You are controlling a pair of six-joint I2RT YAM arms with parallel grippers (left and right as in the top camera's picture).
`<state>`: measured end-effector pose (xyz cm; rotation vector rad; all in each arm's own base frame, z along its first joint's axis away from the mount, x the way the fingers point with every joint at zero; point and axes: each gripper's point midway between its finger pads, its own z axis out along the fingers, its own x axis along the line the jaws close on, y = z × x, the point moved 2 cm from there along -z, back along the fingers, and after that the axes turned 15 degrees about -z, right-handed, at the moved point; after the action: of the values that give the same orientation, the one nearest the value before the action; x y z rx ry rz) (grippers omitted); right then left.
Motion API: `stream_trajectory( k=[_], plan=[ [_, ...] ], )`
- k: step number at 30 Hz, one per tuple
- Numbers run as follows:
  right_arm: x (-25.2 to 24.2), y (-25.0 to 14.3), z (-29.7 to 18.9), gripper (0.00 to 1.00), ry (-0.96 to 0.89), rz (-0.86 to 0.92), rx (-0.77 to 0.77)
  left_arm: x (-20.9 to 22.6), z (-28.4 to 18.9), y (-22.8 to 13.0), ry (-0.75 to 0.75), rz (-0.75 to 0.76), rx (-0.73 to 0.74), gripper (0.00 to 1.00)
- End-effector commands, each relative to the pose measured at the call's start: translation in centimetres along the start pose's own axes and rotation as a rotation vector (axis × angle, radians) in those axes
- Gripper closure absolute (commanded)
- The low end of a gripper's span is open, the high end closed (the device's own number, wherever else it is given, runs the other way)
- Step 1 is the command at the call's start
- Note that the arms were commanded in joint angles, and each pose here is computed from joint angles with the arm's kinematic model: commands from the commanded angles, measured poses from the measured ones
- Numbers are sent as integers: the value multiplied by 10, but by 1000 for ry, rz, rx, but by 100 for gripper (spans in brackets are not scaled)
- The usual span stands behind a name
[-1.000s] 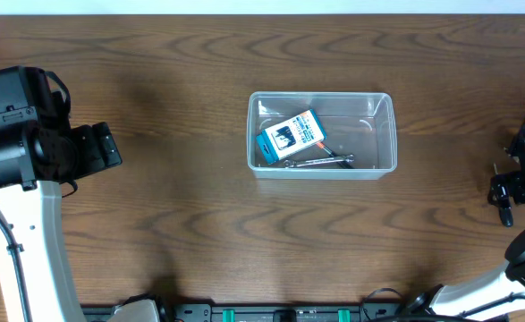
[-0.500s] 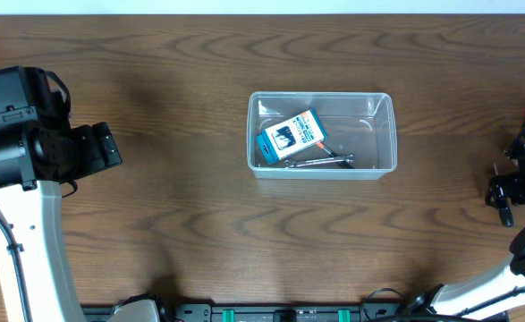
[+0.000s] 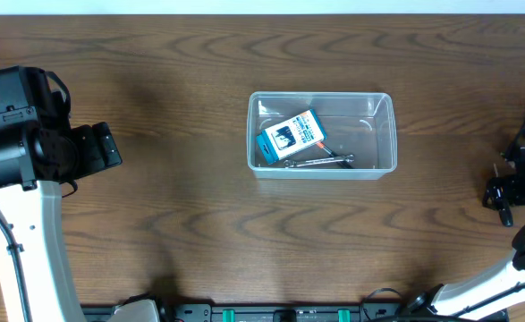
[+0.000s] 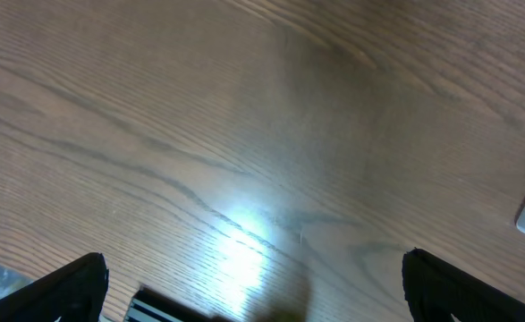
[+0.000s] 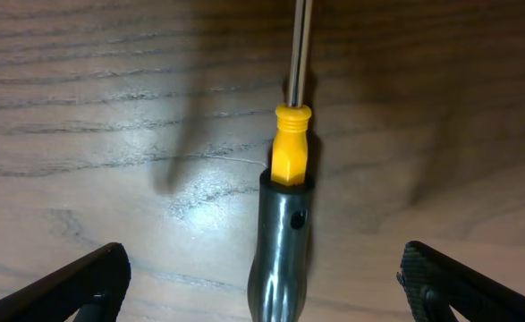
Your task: Pack container
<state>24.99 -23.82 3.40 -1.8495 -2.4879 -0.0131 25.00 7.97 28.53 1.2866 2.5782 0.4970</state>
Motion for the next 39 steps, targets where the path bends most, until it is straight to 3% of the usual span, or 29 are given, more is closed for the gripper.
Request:
stream_trajectory(
  k=[1,39],
  plan=[
    [-4,-7,6,1,-10,41,31,1,-3,2,0,0,-10,2],
    [-5,-6,21,1,-38,83,10,1,-3,2,0,0,-10,2]
  ],
)
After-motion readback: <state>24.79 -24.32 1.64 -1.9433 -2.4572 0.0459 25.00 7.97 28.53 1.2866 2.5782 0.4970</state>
